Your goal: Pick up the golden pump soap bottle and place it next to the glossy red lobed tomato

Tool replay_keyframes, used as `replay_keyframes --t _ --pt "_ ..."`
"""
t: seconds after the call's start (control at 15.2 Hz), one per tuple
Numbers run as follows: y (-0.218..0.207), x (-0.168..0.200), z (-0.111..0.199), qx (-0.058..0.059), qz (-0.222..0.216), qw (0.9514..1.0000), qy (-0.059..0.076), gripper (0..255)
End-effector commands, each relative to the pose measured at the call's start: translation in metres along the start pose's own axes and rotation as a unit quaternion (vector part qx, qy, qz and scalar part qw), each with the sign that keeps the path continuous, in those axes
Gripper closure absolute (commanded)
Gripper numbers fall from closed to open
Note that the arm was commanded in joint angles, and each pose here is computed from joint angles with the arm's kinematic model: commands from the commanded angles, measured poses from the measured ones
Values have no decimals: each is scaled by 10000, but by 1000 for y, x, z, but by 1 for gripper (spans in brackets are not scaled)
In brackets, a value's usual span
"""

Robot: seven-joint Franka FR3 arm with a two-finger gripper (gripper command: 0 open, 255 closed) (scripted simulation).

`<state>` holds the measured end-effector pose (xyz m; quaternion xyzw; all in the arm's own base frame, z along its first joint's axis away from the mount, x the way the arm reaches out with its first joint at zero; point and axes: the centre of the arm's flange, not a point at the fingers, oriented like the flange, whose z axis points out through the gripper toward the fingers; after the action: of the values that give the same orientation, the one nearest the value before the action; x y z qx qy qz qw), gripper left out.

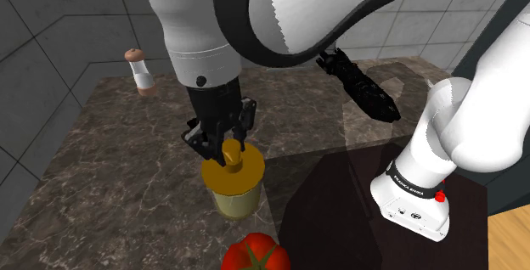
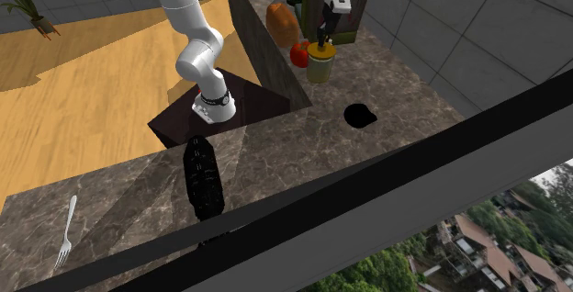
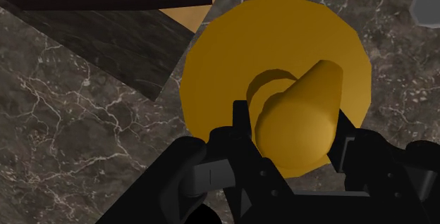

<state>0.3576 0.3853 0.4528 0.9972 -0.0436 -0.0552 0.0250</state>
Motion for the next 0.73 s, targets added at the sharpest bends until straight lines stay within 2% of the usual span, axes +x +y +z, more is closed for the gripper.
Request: replay_keyframes --t 0.0,0.33,0.66 --pt "0 1 11 4 0 10000 4 255" --pt "-2 3 34 4 0 10000 4 255" --pt "-2 3 34 4 0 10000 4 255"
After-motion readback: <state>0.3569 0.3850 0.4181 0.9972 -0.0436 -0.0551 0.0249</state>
